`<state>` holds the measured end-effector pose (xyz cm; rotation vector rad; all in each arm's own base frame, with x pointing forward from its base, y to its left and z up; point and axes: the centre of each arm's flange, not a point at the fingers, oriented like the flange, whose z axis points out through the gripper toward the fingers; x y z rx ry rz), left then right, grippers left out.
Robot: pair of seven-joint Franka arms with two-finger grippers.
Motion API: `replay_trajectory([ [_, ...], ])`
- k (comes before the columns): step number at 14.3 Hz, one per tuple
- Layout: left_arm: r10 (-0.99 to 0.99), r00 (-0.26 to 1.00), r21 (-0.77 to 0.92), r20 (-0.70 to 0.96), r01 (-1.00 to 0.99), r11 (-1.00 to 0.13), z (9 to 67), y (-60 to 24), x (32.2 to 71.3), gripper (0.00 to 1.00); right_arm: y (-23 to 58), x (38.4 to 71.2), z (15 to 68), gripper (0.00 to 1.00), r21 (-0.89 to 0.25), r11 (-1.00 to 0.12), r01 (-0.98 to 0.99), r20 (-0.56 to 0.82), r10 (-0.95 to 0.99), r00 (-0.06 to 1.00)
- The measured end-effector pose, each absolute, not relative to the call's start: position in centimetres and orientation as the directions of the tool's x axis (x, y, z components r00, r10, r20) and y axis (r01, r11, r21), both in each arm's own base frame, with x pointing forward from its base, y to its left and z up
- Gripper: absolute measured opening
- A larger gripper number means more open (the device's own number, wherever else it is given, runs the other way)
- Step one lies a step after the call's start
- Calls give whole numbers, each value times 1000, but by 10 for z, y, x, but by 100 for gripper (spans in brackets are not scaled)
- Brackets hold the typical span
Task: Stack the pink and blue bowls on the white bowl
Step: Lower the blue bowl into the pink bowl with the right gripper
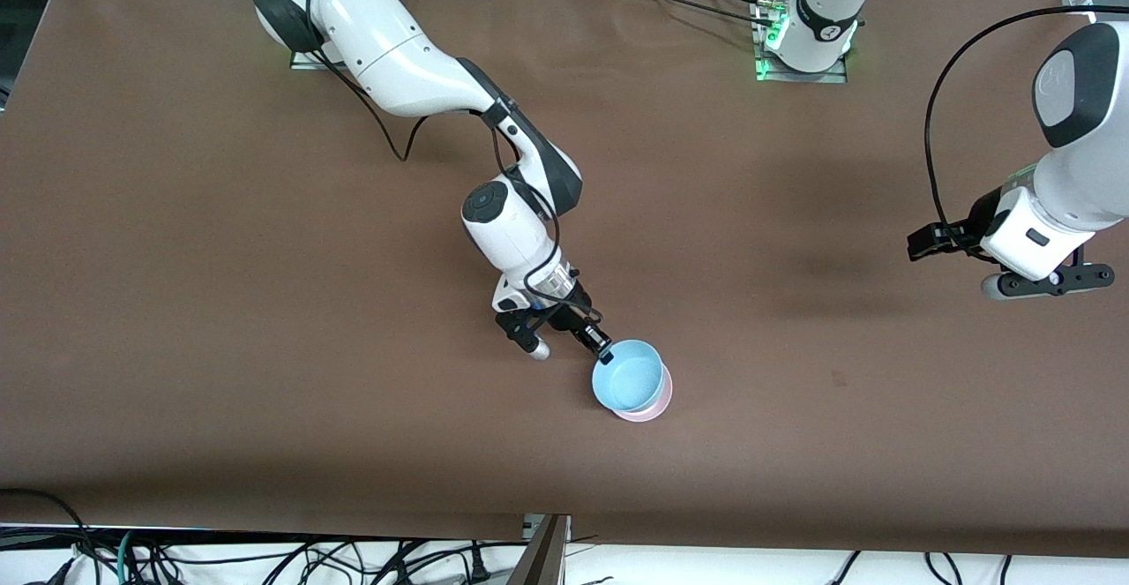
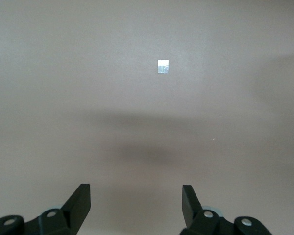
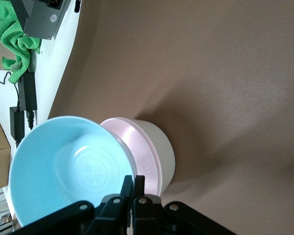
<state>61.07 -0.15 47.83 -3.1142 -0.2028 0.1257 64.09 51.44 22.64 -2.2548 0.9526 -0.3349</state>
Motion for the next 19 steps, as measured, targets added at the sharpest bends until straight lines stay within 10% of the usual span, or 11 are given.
replay_trajectory([
  [19,130,988,-23,-85,129,-991,475,-1,611,100,516,640,218,9,-684,-525,-506,25,-711,703],
])
